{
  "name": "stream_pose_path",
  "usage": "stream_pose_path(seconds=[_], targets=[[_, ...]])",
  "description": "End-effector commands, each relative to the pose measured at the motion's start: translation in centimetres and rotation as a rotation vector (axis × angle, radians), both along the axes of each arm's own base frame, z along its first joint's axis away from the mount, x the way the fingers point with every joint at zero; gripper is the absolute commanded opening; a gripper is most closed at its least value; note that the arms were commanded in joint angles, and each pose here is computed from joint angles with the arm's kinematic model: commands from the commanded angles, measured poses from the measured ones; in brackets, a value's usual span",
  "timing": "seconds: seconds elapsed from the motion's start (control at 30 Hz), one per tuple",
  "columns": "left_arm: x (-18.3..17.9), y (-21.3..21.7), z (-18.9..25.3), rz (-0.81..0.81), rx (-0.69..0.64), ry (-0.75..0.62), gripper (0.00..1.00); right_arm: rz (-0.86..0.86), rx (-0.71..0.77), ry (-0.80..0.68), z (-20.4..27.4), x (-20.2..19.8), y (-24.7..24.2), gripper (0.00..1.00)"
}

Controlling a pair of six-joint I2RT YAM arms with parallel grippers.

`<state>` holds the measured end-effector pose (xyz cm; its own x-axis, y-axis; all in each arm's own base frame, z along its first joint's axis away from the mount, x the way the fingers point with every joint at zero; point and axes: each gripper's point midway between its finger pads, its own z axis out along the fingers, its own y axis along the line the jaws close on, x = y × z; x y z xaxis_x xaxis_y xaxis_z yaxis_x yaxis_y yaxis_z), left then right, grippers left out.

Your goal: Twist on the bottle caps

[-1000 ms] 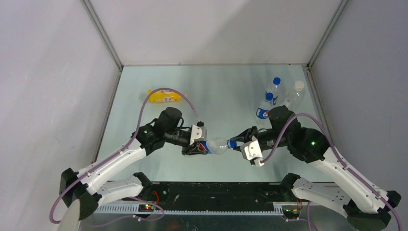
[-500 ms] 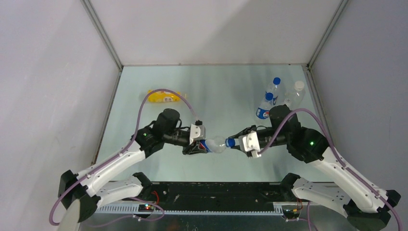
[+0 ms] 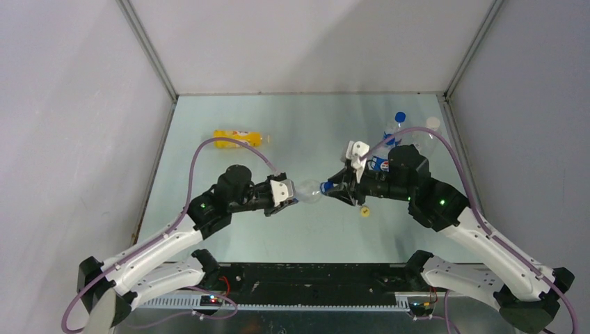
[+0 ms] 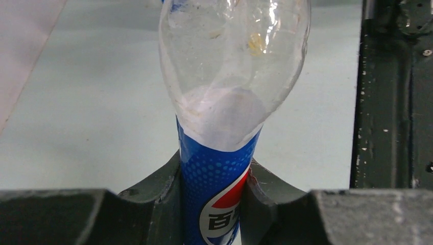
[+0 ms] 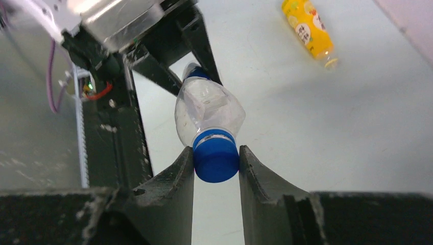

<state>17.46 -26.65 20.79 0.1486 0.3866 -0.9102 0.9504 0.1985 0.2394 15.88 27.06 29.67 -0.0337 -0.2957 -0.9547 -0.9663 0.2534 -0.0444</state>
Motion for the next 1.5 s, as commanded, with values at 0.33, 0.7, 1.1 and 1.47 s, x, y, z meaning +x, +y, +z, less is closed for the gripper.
stream_pose_path(seconds=[0.33, 0.7, 1.1, 1.47], targets=[[0.8, -2.6, 8.6, -0.011, -0.216, -0.320, 0.06, -0.559, 0.133, 0.841, -4.2, 3.5, 2.0, 0.00], [2.2, -1.8, 4.6, 0.104, -0.151, -0.255, 0.05, -0.593, 0.195, 0.795, -2.0, 4.6, 1.3, 0.54], [1.4, -1.2, -1.7, 0.126, -0.099, -0.016, 0.02, -0.263, 0.233, 0.237, 5.0, 3.5, -1.3, 0.99], [-2.5, -2.0, -1.7, -0.169, -0.079, 0.173, 0.03, 0.101, 0.016, -0.139, 3.0, -1.4, -3.8, 0.99]])
